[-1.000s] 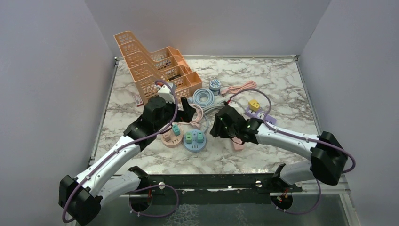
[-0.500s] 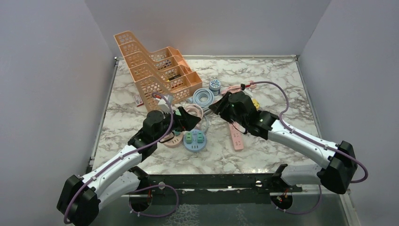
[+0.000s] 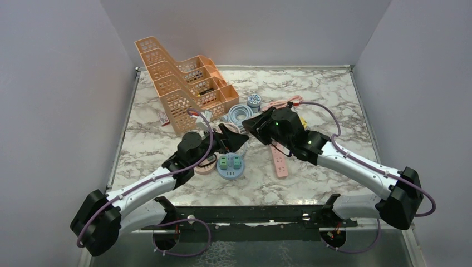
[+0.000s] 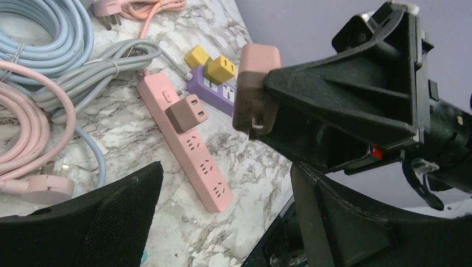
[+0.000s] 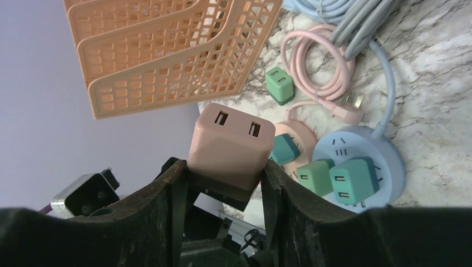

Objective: Insert the plug

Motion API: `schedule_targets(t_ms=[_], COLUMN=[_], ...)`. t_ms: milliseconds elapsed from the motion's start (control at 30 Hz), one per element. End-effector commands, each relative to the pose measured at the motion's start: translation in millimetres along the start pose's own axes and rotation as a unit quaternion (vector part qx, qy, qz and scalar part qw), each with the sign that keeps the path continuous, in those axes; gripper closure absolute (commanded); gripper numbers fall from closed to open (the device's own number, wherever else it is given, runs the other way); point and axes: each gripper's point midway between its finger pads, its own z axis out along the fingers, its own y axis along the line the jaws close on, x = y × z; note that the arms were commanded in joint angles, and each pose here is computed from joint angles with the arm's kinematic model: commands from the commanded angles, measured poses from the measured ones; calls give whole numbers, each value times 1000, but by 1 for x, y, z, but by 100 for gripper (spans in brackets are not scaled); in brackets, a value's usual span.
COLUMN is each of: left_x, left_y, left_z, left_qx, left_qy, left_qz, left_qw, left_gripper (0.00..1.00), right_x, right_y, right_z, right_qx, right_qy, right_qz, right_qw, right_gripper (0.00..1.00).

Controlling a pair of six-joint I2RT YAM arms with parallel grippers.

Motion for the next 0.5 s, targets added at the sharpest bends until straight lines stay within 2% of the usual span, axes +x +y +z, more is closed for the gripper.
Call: schedule_targets(t_ms=[0, 167, 367, 467], left_x=[-33, -42, -42, -45], left_y=[-19, -19, -20, -20], left_z=[7, 12, 14, 14], left_qx=[17, 14, 19, 19], left_qy=[-70, -92, -97, -105], left_qz=[-22, -33, -25, -25], left_qw=[997, 995, 995, 994], left_gripper=[15, 20, 33, 45], right_x=[4, 13, 22, 25], right_y=[37, 37, 40, 40], right_z=[-11, -8, -6, -3], right_qx=[-52, -55, -56, -53], right_qy=[31, 54, 78, 86], right_qz=[41, 50, 46, 47], right_qw=[997, 996, 994, 994], right_gripper=[61, 62, 62, 62])
